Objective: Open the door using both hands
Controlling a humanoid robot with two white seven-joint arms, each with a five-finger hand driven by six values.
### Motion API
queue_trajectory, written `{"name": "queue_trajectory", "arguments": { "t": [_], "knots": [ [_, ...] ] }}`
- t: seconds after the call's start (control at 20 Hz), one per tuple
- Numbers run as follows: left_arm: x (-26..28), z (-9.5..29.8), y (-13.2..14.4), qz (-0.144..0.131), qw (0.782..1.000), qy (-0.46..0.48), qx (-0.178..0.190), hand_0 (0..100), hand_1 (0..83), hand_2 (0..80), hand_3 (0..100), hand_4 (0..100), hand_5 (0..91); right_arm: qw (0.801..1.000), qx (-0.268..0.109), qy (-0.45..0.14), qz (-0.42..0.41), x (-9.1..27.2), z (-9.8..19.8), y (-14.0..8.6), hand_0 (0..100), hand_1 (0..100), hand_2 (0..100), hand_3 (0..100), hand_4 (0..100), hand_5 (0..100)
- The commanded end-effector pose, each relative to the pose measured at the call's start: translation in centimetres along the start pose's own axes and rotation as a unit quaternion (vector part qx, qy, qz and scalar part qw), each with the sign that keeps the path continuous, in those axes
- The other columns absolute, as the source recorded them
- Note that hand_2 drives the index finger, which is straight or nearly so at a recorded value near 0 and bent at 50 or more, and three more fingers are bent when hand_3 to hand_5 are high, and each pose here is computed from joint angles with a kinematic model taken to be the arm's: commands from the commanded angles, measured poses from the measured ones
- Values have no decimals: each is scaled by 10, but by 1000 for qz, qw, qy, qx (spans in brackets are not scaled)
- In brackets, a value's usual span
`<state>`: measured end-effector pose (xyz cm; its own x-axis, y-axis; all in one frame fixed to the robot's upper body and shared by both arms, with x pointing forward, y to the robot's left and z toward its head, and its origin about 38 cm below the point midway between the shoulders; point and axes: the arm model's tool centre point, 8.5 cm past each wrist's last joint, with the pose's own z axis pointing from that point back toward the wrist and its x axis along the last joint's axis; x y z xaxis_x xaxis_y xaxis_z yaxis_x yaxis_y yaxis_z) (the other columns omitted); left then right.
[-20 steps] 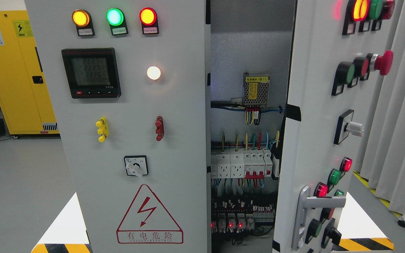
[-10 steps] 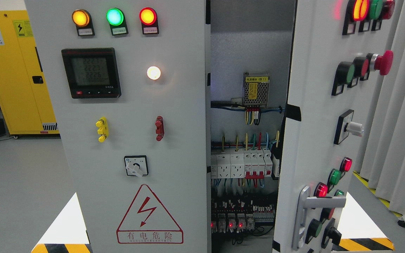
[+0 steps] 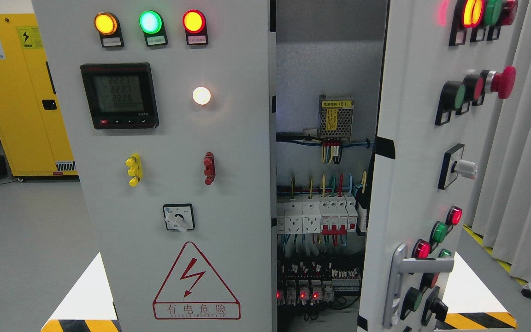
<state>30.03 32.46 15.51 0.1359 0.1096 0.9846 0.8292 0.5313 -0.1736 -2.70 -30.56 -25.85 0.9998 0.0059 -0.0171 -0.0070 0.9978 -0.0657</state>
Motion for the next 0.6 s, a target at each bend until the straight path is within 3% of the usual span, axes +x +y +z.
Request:
{"name": "queue_trajectory", "arguments": {
  "t": [0.0, 0.35, 0.55],
  "knots": [
    [119, -51, -20, -67, 988, -36, -132, 0, 0, 0, 0, 0, 0, 1000, 2, 1, 3, 0, 0, 3, 201, 120, 0, 0, 0, 0],
    [174, -105, -36, -90, 972, -53, -210, 0, 0, 0, 0, 0, 0, 1000, 2, 1, 4, 0, 0, 3, 201, 121, 0, 0, 0, 0],
    [195, -133, -40, -97, 965, -60, -236, 0, 0, 0, 0, 0, 0, 1000, 2, 1, 4, -1, 0, 3, 201, 121, 0, 0, 0, 0]
  ]
}}
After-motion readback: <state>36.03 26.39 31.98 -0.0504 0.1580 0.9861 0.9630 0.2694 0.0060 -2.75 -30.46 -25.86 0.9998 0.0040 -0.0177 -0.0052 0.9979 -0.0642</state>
